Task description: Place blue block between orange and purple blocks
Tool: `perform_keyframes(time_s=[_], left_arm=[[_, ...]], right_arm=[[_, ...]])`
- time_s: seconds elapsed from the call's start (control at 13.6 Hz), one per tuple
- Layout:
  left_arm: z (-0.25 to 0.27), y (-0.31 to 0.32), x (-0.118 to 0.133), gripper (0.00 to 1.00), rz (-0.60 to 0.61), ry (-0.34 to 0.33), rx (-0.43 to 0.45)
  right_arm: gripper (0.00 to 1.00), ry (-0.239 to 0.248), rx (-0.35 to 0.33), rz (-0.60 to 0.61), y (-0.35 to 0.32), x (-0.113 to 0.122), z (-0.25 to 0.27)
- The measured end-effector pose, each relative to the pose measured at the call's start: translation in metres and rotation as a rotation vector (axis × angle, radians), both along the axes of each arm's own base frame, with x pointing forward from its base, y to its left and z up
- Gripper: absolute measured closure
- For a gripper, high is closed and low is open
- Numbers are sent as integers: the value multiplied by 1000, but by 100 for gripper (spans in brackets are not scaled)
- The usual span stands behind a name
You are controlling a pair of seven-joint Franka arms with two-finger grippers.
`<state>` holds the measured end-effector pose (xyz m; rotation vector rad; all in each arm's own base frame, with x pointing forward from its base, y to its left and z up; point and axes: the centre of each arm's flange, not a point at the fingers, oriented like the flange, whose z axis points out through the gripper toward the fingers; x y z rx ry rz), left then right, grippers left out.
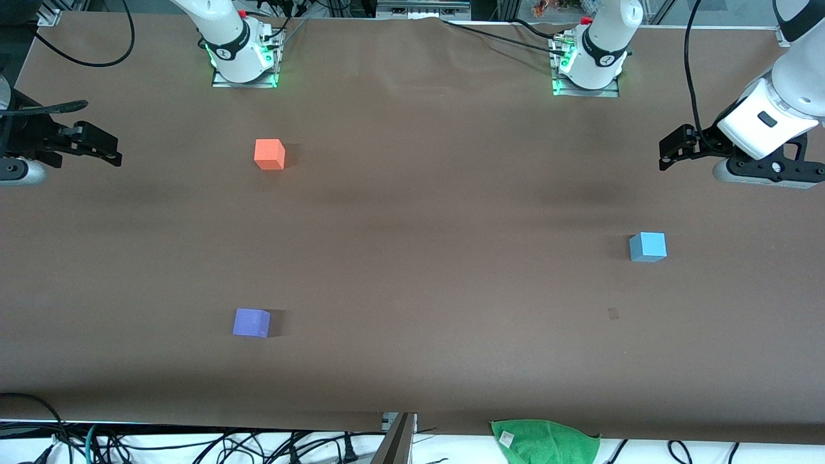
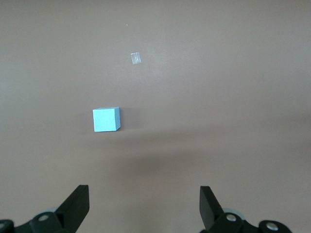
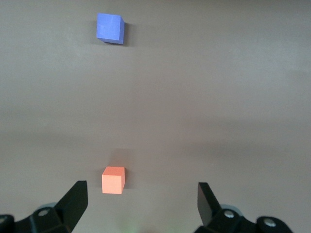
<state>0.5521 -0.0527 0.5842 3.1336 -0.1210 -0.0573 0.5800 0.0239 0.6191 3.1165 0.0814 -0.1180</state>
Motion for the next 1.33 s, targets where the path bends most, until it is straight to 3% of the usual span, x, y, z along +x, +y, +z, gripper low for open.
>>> perform_keyframes(time_s=[1.33], left_arm=[[-4, -3, 14, 0, -4, 2, -5]], right_arm=[[0, 0, 6, 0, 0, 0, 0]])
